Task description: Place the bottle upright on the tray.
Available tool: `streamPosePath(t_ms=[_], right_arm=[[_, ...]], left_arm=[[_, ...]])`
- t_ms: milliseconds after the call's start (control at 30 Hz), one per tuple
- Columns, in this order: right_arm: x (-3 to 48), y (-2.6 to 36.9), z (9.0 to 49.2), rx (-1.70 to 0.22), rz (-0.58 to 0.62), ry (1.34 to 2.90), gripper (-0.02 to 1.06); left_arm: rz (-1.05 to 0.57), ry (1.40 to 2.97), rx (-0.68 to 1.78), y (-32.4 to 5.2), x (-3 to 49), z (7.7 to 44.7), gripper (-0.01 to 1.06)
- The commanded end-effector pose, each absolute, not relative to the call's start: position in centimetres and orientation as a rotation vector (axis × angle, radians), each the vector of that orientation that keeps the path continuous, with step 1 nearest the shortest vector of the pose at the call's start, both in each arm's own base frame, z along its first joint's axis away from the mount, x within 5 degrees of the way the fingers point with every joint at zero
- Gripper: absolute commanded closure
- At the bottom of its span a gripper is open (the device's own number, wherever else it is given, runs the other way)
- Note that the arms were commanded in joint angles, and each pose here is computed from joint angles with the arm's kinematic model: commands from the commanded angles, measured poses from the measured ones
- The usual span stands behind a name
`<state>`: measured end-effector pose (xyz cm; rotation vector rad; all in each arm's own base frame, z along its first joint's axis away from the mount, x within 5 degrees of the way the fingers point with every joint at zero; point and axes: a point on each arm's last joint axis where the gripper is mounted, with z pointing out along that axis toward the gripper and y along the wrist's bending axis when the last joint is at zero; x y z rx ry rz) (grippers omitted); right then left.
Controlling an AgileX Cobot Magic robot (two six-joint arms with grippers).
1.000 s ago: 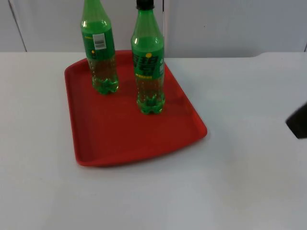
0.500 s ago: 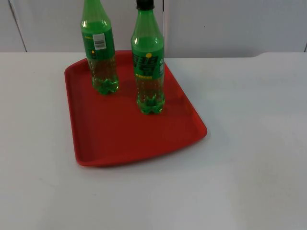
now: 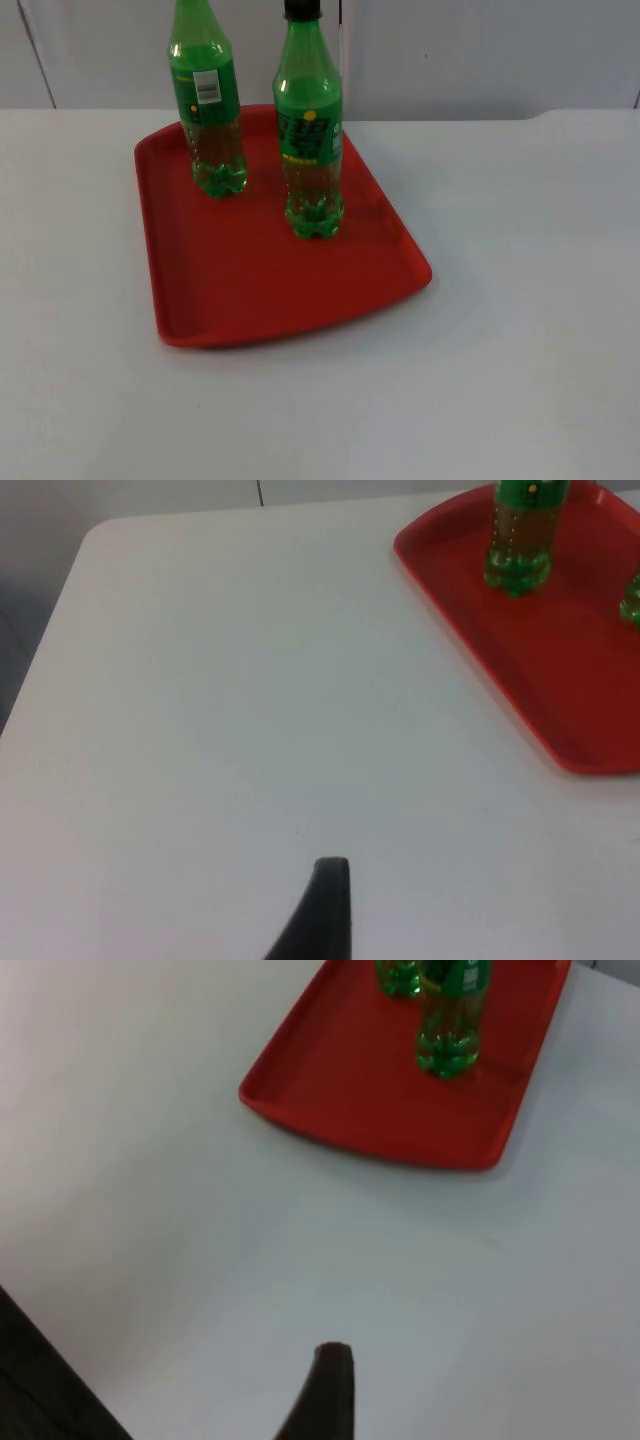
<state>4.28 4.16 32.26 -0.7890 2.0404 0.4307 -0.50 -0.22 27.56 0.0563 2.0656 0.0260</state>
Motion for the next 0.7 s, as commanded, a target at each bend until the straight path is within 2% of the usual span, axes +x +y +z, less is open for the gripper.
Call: streamPosePath(t_ms=[0, 200, 667], right_arm=[[3.6, 3.6, 32.2, -0.810, 0.421, 2.026, 0.28], [1.9, 1.9, 32.0, -0.807, 0.375, 1.988, 0.28], [-1.4, -0.6, 31.4, -0.777, 0.388, 1.894, 0.28]], left_arm=[[0.008, 2.063, 0.064, -0.3, -0.5, 27.5, 0.22], [0.008, 2.063, 0.064, -0.3, -0.5, 27.5, 0.22], [0.008, 2.063, 0.064, -0.3, -0.5, 27.5, 0.22]])
